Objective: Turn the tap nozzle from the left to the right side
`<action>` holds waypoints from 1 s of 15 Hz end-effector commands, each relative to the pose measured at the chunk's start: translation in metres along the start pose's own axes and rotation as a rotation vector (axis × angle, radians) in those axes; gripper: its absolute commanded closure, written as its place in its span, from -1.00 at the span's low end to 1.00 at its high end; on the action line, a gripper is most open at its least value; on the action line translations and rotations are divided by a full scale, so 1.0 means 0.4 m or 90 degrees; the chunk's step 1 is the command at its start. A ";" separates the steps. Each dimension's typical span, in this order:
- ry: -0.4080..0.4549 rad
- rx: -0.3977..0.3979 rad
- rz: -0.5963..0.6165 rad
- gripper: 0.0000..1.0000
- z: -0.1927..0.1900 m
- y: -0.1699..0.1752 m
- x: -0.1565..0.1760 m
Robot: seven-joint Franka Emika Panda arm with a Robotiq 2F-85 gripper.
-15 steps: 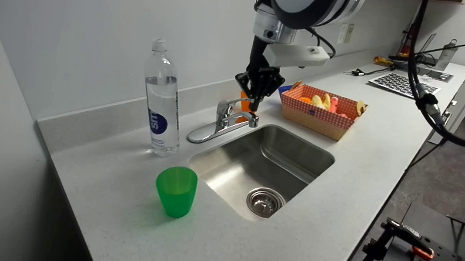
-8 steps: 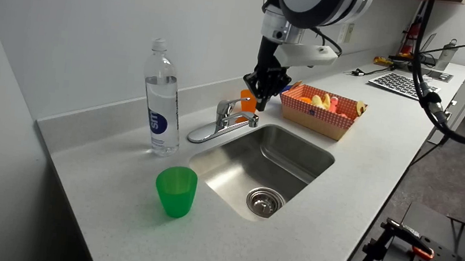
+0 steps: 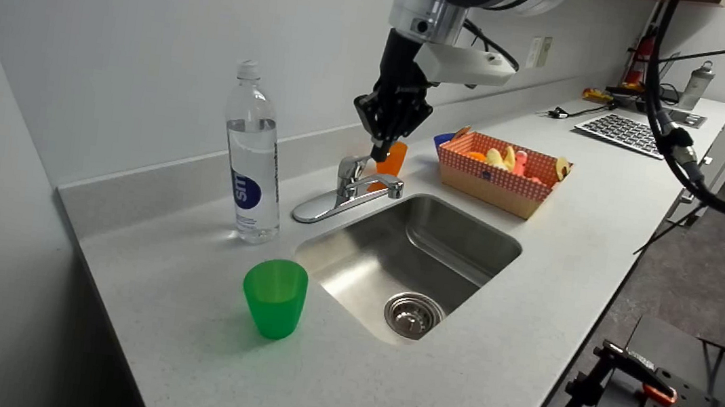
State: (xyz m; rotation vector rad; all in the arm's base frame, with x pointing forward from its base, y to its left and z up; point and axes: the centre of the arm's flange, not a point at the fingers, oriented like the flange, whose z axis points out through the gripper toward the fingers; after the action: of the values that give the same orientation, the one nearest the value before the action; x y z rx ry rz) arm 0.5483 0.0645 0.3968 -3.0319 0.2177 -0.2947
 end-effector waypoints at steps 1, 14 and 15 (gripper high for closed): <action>0.007 0.008 -0.011 1.00 0.035 -0.024 -0.012; -0.056 -0.054 -0.023 1.00 0.110 0.022 -0.033; -0.054 -0.058 -0.020 1.00 0.109 0.028 -0.034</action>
State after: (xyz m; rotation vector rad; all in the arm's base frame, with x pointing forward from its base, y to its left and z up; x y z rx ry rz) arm 0.5475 0.0716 0.3491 -3.0946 0.1488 -0.1841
